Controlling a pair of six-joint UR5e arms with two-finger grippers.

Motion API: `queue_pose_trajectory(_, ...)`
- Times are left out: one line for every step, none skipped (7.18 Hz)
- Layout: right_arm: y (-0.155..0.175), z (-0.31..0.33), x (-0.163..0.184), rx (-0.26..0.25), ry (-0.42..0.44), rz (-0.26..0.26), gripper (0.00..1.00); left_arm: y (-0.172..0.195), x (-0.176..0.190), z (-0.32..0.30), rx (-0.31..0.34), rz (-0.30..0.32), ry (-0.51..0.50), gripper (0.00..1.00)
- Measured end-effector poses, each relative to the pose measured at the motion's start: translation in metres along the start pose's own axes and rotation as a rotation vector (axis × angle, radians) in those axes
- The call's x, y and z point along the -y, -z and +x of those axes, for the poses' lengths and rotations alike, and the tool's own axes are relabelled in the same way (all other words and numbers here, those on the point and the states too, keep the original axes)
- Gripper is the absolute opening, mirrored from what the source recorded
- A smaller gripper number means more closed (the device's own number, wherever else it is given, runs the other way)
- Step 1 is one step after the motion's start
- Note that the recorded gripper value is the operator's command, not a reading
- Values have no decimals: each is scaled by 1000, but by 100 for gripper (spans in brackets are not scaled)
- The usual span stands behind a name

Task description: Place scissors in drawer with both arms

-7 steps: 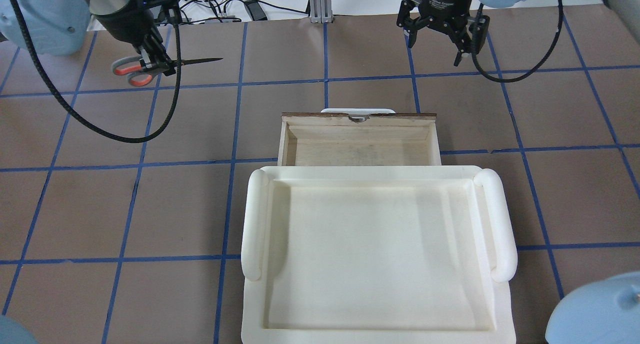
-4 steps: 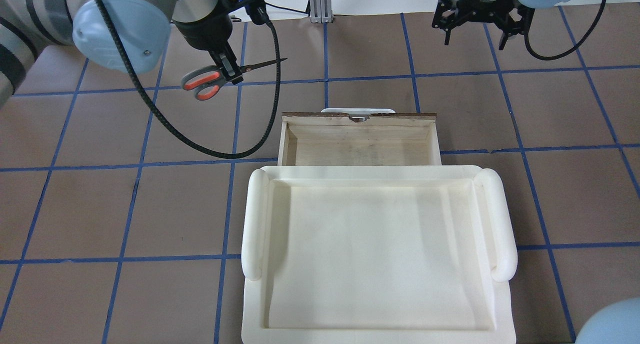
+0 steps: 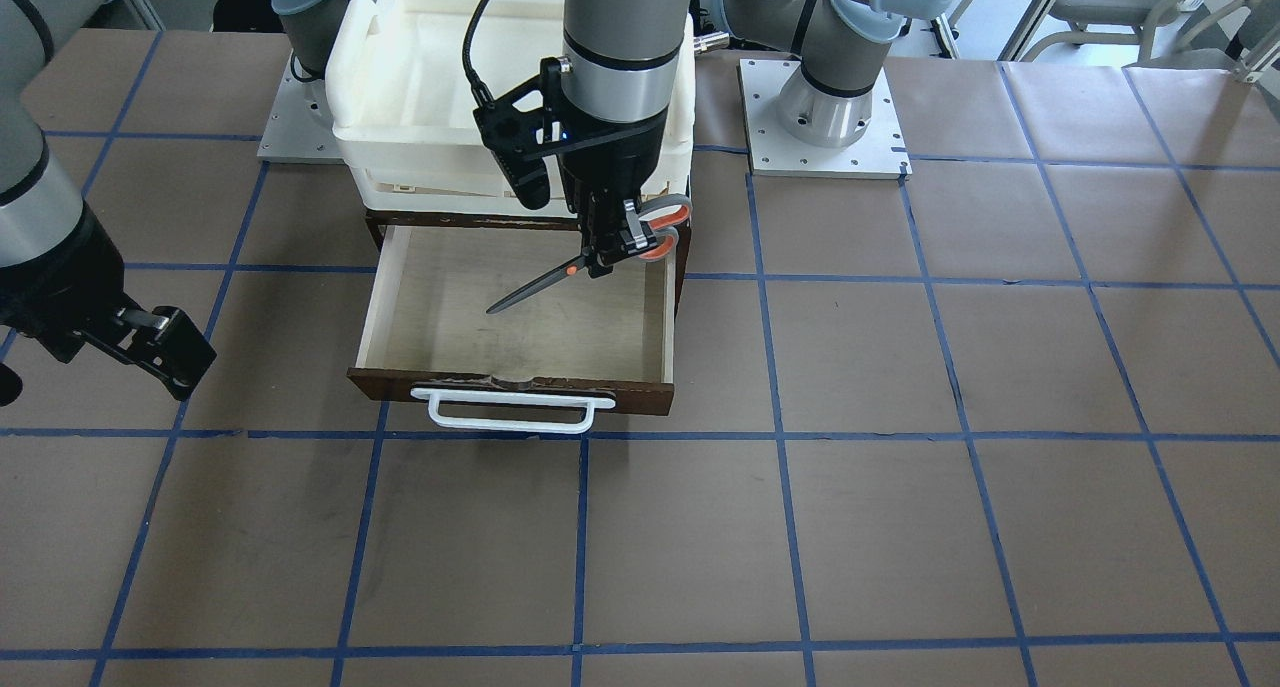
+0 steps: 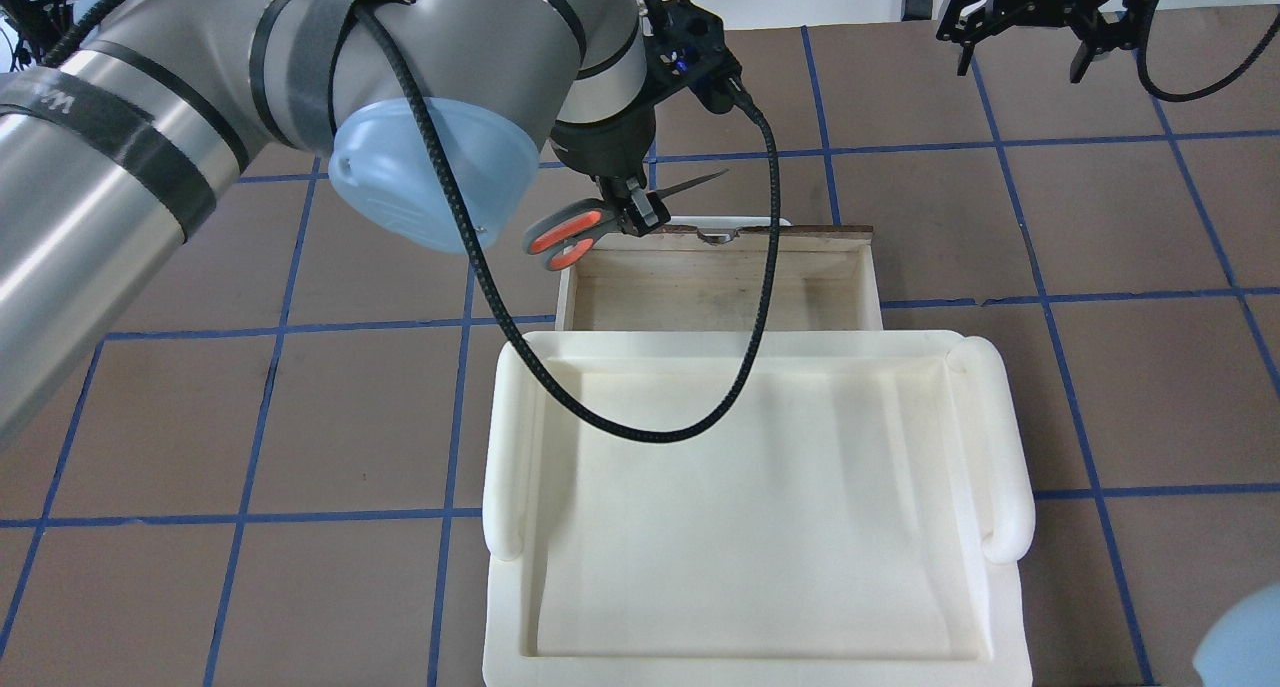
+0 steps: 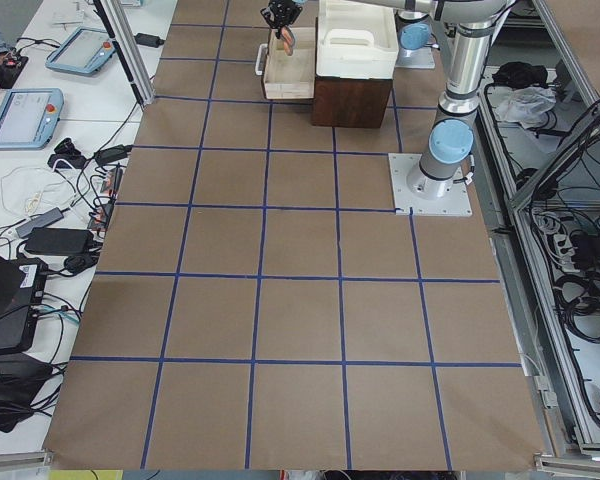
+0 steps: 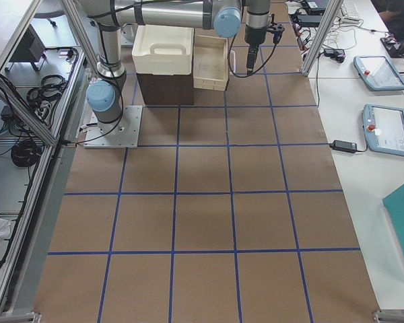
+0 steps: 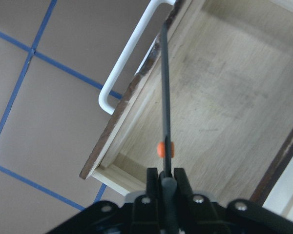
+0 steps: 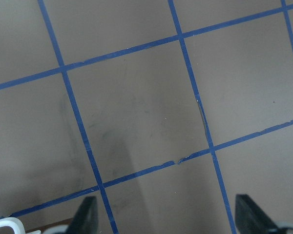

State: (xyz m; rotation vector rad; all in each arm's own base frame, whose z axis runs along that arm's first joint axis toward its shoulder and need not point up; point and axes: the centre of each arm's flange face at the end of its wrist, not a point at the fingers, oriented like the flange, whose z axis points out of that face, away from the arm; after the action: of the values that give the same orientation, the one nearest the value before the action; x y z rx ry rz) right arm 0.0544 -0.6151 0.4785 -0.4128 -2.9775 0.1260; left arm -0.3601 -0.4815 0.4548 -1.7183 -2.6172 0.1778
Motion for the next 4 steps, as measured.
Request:
queue_pose_trajectory(-1, 10, 4, 3, -10, 0, 100, -4, 5, 7, -2, -1, -137, 7)
queue_pose_trajectory(-1, 19, 6, 3, -24, 0, 100, -8, 9, 12, -3, 0, -226, 7)
queue_pose_trajectory(0, 24, 7, 0, -35, 1, 100, -12, 14, 14, 1, 7, -272, 7)
queue_pose_trajectory(1, 27, 7, -2, -39, 4, 100, -20, 20, 13, 5, 14, -290, 8)
